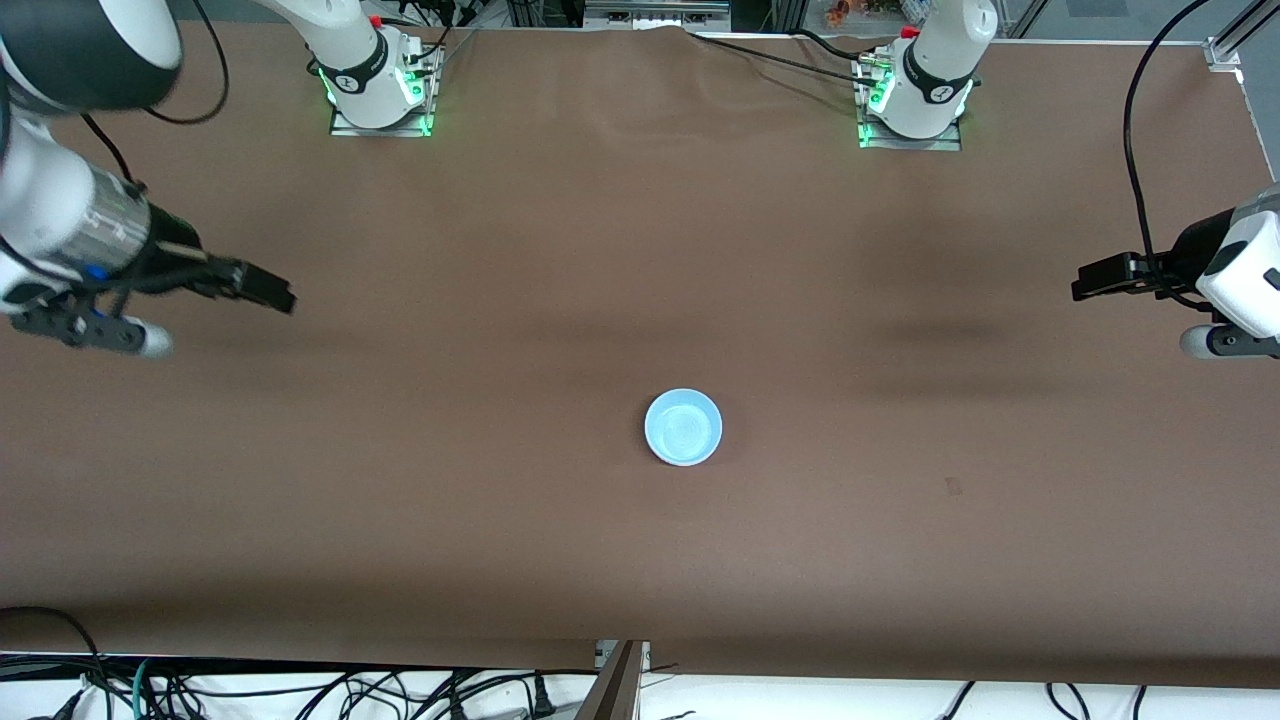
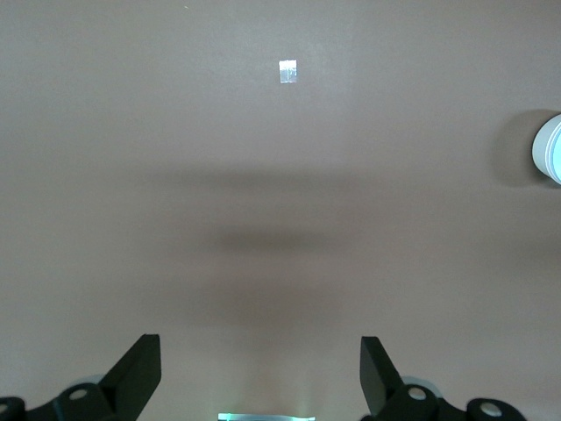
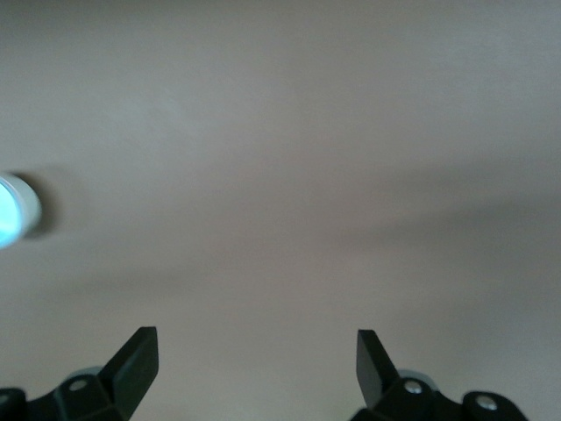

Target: Stack pink and blue bowls on white bowl

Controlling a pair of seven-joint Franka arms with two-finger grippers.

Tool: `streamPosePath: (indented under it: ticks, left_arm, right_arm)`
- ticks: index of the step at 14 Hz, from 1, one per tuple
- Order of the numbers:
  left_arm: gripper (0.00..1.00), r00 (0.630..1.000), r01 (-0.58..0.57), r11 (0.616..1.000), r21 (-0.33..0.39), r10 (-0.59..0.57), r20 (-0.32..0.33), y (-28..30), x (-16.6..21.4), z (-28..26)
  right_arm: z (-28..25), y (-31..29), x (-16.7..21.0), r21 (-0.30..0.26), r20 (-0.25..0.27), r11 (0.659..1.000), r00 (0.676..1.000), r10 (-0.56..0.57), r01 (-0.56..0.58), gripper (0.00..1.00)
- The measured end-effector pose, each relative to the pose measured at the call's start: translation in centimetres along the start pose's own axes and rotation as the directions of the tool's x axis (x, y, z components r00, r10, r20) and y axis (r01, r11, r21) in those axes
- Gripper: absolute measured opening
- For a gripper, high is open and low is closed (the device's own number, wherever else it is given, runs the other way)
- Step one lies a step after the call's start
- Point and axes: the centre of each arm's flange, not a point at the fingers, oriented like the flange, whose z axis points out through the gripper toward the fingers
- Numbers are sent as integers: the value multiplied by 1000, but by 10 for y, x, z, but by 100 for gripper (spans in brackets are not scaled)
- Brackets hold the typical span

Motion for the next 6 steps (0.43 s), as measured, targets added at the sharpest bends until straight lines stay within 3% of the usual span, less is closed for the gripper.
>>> streamPosePath:
  ticks: [6]
  left_arm:
    - [100,1000,0,1000,0,0,0,0,0,0]
  right_arm:
    - [-1,15,-17,-57,-18,995,997,-79,78,100]
